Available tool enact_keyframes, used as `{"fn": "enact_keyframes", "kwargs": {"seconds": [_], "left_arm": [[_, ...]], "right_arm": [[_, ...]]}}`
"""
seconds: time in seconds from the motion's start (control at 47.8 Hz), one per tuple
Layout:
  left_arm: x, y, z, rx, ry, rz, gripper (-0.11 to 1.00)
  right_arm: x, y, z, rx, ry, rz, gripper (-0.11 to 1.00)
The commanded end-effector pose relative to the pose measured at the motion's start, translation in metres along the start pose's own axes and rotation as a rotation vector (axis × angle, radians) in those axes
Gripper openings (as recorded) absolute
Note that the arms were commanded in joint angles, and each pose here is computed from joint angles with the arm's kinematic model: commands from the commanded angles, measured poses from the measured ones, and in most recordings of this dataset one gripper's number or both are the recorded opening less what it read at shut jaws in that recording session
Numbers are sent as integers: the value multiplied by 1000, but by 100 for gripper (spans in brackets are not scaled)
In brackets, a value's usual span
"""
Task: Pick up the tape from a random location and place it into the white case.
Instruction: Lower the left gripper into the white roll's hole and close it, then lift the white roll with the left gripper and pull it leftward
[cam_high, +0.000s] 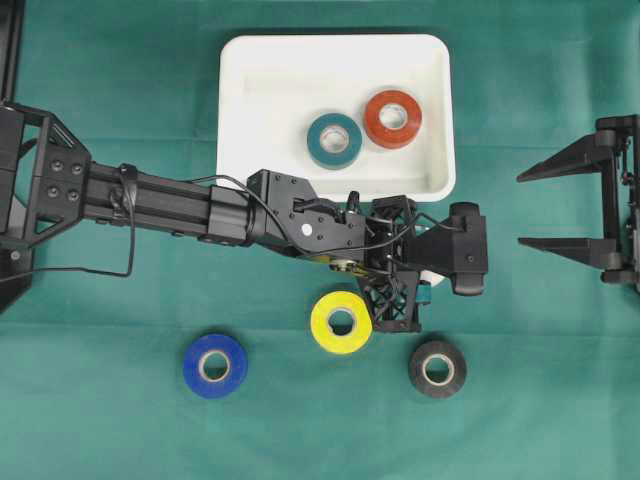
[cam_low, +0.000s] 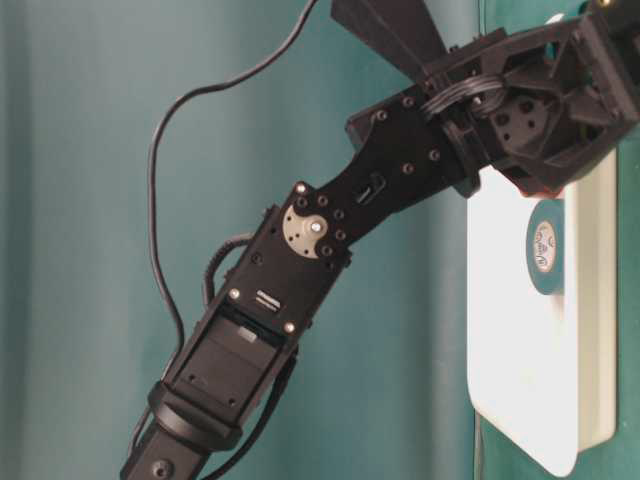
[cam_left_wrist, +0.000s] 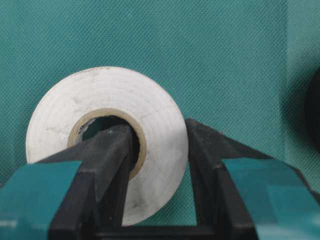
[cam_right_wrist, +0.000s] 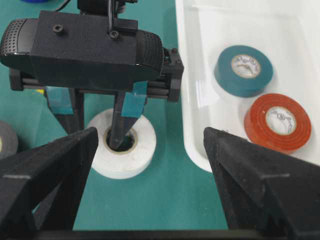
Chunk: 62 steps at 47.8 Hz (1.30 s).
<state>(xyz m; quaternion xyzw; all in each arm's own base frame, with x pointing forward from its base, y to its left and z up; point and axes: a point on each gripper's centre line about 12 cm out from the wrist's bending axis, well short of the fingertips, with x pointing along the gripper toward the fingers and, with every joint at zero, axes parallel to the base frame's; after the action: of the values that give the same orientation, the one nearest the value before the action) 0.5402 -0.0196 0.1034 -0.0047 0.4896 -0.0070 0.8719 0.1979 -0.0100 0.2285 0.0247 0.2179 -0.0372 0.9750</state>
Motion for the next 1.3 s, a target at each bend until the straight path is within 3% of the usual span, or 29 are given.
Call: {"fn": "enact_keyframes", "kwargs": {"seconds": [0.0, 0.669, 1.275], "left_arm": [[-25, -11, 17, 11, -43, -13, 27], [-134, -10, 55, 24, -159, -10, 26], [-203, -12, 78, 35, -158, -11, 26]], "right_arm": [[0, 0, 7, -2, -17, 0, 85], [0, 0, 8, 0, -18, 0, 85], [0, 0, 8, -1, -17, 1, 85]]}}
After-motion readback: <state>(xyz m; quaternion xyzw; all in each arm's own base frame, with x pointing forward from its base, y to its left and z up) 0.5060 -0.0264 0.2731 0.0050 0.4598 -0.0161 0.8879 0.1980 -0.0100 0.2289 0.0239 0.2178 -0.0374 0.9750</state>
